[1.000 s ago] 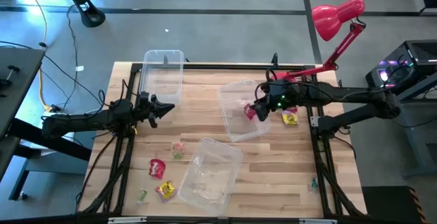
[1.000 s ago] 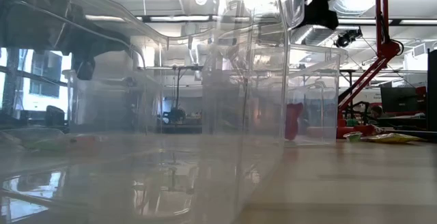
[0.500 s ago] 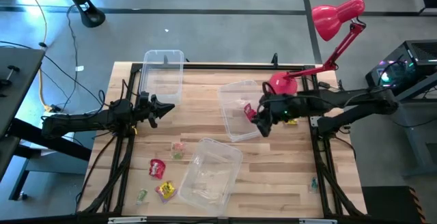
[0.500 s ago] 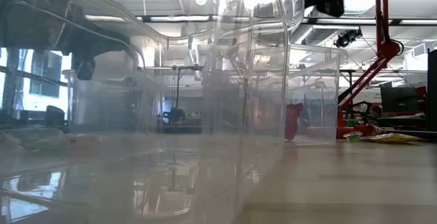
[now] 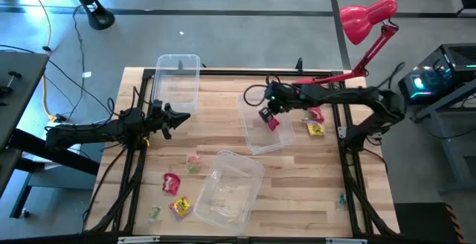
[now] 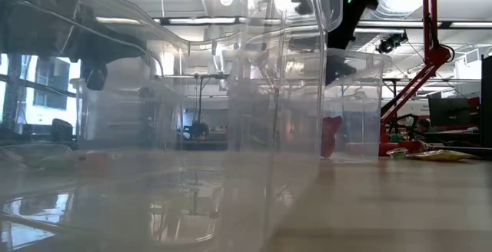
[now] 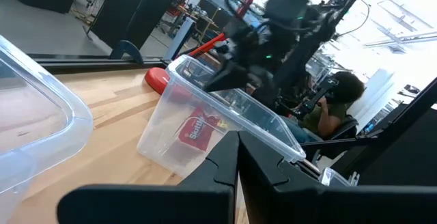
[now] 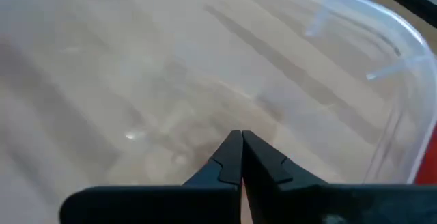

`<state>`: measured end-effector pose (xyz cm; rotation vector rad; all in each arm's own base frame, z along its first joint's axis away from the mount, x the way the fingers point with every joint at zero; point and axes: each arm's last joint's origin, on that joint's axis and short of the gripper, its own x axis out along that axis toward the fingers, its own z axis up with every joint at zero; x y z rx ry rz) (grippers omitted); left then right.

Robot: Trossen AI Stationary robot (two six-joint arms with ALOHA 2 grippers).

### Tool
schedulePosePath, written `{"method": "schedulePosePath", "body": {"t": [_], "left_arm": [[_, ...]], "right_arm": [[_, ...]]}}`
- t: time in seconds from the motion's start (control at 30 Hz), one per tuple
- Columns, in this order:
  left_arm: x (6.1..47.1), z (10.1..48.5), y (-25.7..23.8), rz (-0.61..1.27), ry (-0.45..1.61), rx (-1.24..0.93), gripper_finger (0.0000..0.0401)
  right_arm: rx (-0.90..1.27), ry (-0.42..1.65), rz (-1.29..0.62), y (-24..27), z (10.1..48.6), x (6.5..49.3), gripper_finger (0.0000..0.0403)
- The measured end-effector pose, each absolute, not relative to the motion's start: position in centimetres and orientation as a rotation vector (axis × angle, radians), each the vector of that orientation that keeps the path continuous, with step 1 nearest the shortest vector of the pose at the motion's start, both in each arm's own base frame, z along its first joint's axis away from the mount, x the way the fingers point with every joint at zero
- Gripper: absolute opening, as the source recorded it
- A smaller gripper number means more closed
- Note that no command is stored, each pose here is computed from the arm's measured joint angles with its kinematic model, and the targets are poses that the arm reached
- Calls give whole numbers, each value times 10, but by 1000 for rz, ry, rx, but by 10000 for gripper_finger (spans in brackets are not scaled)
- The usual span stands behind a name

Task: Sort candy
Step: Put the bottom right red candy pack into the center transparent bin, then put the top red candy pack into center transparent bin

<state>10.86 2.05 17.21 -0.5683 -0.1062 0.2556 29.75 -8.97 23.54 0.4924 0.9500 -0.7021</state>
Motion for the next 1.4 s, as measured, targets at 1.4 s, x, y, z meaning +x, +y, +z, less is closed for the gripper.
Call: {"method": "schedulePosePath", "body": {"t": [1.4], "left_arm": [[109, 172, 20, 256, -106, -568, 1]], "right_arm": [[672, 1006, -1365, -38, 300, 144, 0]]}}
